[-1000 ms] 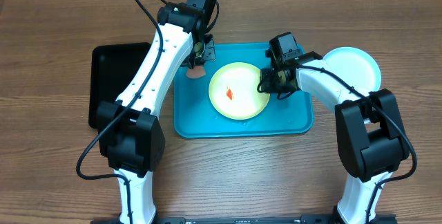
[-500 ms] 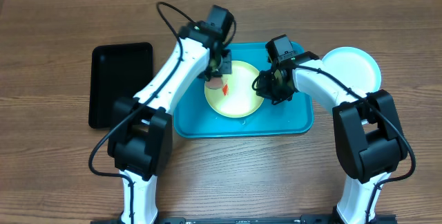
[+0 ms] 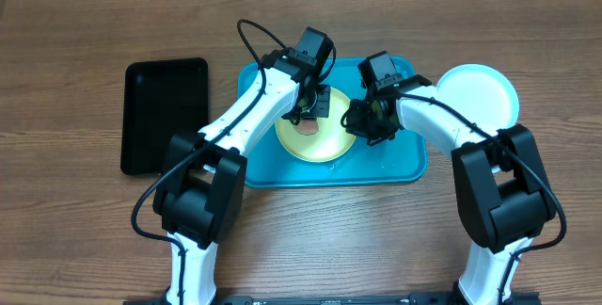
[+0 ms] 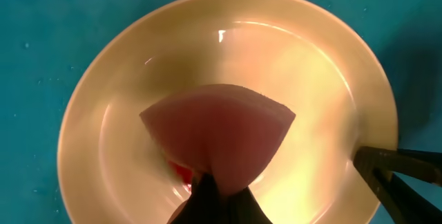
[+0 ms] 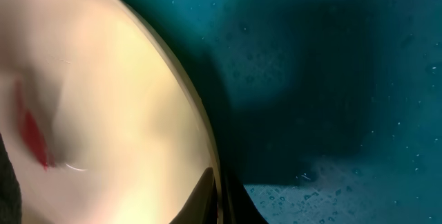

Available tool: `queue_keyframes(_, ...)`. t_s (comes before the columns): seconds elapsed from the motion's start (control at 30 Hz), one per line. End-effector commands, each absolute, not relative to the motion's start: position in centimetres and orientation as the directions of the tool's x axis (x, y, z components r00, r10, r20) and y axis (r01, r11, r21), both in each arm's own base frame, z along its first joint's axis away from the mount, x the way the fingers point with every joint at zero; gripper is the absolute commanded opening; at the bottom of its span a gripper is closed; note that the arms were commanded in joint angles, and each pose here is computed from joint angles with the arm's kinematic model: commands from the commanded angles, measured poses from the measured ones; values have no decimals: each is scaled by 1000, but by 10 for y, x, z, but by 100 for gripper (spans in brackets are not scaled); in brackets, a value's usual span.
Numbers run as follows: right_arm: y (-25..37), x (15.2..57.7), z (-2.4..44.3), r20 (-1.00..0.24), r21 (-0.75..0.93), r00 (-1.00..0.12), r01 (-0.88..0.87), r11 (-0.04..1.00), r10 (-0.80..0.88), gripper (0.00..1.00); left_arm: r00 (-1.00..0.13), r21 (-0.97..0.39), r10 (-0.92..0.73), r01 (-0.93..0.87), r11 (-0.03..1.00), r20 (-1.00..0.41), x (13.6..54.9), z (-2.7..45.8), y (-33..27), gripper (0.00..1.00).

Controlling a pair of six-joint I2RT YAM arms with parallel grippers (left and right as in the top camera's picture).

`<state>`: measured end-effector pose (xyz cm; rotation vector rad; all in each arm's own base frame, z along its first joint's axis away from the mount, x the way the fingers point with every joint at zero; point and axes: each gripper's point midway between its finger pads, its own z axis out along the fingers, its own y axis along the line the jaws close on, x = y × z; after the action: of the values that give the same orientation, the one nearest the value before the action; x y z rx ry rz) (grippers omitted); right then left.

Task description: Clean dirty plates on tray and stack at the side

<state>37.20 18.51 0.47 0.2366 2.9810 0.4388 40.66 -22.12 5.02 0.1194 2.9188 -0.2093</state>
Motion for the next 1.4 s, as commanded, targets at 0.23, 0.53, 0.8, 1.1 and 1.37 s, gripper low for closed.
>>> queue_keyframes(0.23,182,348,-22,-28,247,-990,128,960,139,4,-969,9,24,23,1000,-244,409,40,-193,4)
queue_keyframes(0.53,182,349,-22,-30,249,-990,128,960,139,4,-974,6,18,17,1000,-227,395,13,-195,4)
queue_keyframes(0.8,182,349,-22,-29,249,-990,128,960,139,4,-978,-49,45,56,997,-205,378,1,-219,4)
queue_keyframes(1.1,183,348,-22,-26,254,-990,127,959,138,4,-972,-59,28,43,997,-233,383,5,-225,4)
queue_keyframes(1.37,183,348,-22,-25,252,-991,123,960,133,4,-944,55,-103,-126,990,-315,410,11,-176,4)
